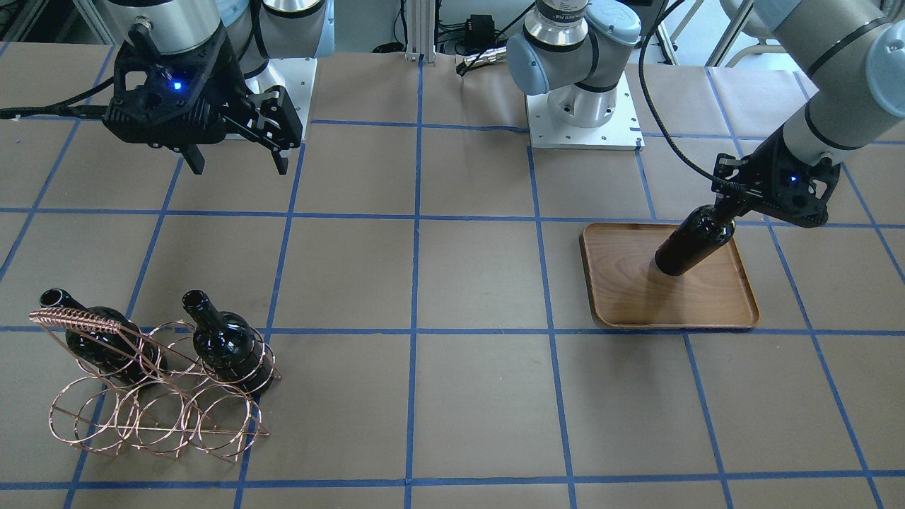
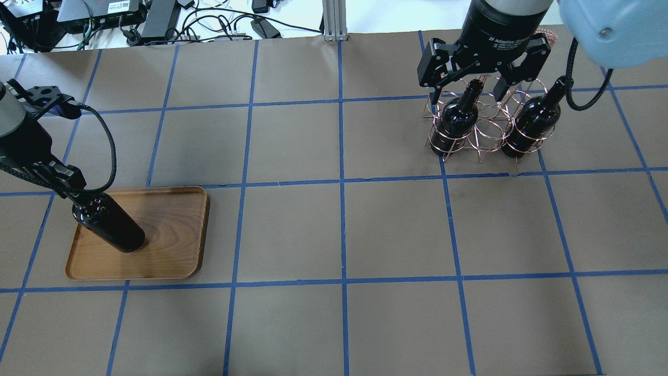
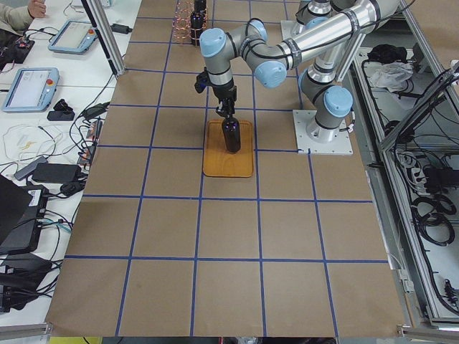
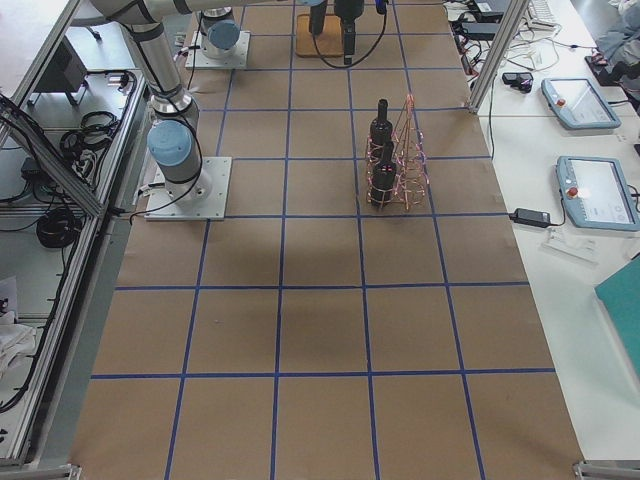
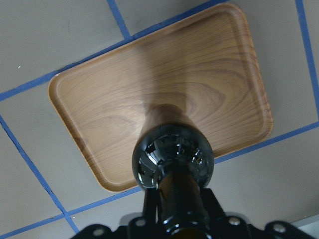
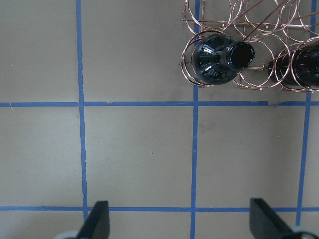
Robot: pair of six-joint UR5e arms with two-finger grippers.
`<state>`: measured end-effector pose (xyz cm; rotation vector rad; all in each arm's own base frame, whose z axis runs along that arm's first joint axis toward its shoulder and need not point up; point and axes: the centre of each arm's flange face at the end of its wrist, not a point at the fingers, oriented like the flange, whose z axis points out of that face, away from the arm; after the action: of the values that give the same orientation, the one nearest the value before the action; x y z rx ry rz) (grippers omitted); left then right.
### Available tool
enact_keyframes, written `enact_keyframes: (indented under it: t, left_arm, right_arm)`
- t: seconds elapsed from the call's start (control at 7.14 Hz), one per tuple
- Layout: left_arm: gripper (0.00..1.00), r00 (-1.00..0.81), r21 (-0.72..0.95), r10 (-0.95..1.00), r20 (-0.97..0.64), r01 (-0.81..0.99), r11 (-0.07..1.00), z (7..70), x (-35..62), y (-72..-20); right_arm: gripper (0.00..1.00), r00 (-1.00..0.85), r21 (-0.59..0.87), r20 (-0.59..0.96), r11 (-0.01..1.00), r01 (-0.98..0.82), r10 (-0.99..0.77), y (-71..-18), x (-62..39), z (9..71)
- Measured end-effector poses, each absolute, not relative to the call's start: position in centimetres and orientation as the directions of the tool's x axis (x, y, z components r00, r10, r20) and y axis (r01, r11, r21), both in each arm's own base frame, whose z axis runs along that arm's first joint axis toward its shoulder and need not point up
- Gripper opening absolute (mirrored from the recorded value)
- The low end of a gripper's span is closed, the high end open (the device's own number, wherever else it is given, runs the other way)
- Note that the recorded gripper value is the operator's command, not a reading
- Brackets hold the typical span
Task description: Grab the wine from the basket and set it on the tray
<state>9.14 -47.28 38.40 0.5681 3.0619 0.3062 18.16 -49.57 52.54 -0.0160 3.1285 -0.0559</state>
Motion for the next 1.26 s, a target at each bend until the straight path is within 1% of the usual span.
enact_keyframes:
  t: [0.14, 0.28, 0.42, 0.84, 1.26]
  left_arm:
    - [0.40, -0.935, 0.195, 0.354, 0.026, 0.353, 0.915, 38.1, 9.3, -47.4]
    - [0.88, -0.935, 0.196, 0.352, 0.027, 0.351, 0.916, 38.0, 9.4, -47.5]
    - [1.00, -0.936, 0.194, 0.350, 0.025, 0.348, 0.917, 38.1, 9.4, -47.6]
    - [1.00, -0.948, 0.198, 0.319, 0.007, 0.314, 0.929, 40.1, 8.8, -46.8]
    - [1.00, -0.985, 0.159, 0.165, -0.044, 0.156, 0.975, 47.2, 6.0, -44.7]
  right_arm:
    - [1.00, -1.000, -0.035, -0.012, 0.999, -0.009, -0.010, -49.6, 18.2, 52.5]
    - [1.00, -1.000, -0.035, -0.012, 0.999, -0.009, -0.009, -49.6, 18.2, 52.5]
    - [1.00, -1.000, -0.035, -0.012, 0.999, -0.008, -0.009, -49.6, 18.1, 52.5]
    - [1.00, -1.000, -0.035, -0.012, 0.999, -0.007, -0.007, -49.6, 18.0, 52.5]
    - [1.00, -1.000, -0.034, -0.012, 0.999, -0.006, -0.006, -49.6, 18.0, 52.5]
